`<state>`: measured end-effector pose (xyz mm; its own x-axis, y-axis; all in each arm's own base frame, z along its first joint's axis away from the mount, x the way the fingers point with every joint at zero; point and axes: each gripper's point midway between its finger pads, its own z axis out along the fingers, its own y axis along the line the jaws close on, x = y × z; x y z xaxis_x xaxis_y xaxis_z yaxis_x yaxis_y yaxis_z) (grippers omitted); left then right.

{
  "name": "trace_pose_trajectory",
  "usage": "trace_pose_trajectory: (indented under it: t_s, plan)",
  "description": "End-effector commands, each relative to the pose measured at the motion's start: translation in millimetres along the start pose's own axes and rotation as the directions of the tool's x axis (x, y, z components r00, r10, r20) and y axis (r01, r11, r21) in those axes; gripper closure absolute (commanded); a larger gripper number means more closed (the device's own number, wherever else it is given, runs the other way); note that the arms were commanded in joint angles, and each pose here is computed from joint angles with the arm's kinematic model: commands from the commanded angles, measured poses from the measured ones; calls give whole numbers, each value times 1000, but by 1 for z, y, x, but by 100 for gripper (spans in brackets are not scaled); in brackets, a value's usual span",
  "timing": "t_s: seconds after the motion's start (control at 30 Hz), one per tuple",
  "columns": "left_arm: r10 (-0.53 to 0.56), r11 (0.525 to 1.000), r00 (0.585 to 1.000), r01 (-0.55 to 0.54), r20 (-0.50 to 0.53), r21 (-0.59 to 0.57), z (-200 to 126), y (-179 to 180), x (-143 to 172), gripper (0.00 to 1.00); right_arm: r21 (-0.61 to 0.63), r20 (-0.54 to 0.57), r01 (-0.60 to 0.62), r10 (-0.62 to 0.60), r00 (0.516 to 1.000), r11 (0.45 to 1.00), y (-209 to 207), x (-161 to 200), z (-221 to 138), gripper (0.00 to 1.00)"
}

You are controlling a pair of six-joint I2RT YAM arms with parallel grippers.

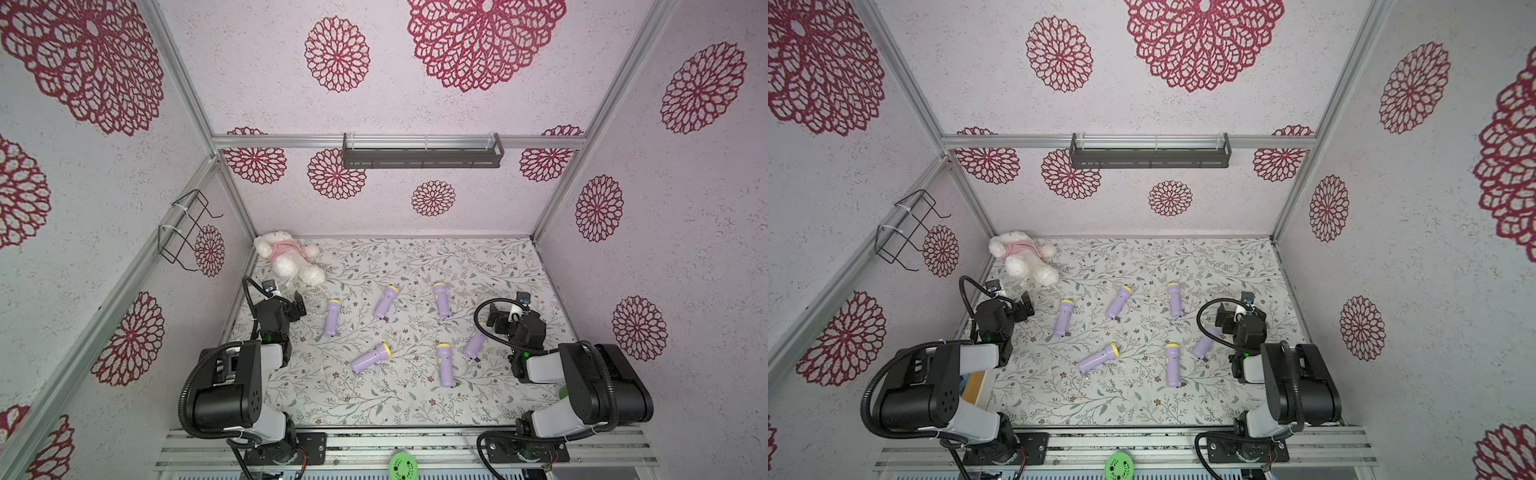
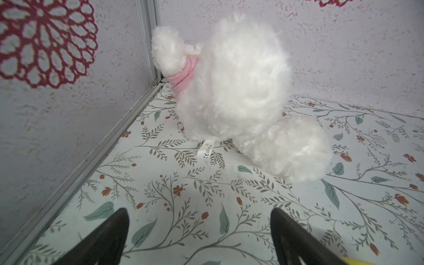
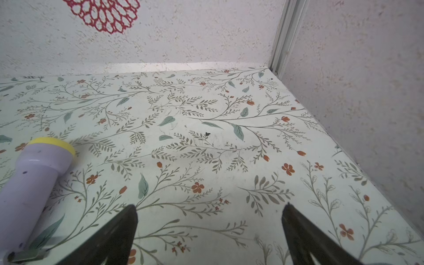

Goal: Close the plug at the bottom of the flashlight
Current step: Pick up the flashlight from the center of the board.

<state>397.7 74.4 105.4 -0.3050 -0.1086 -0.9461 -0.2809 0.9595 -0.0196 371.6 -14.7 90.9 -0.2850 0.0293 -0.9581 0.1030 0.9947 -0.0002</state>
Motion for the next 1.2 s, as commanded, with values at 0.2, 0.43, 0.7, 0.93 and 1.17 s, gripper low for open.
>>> trace_pose_trajectory:
  t_s: [0.2,0.43,0.7,0.93,1.17]
  plan:
    - [-2,1000,999,3,46,-3,2,1,-14,3,18,69,8,-9,998,1000,-3,-21,4,1]
    - [-3,1000,999,3,45,-4,2,2,-14,3,18,70,9,-10,997,1000,-3,-22,4,1]
    - [-1,1000,999,2,47,-4,2,1,-14,3,20,70,8,-10,998,1000,-4,-22,4,1]
    - [2,1000,999,-2,44,-7,3,2,-13,3,20,72,10,-12,997,1000,-3,-22,3,1]
    - [19,998,1000,-18,19,-68,-15,-4,-63,3,-13,213,-31,33,976,999,5,-90,-39,1]
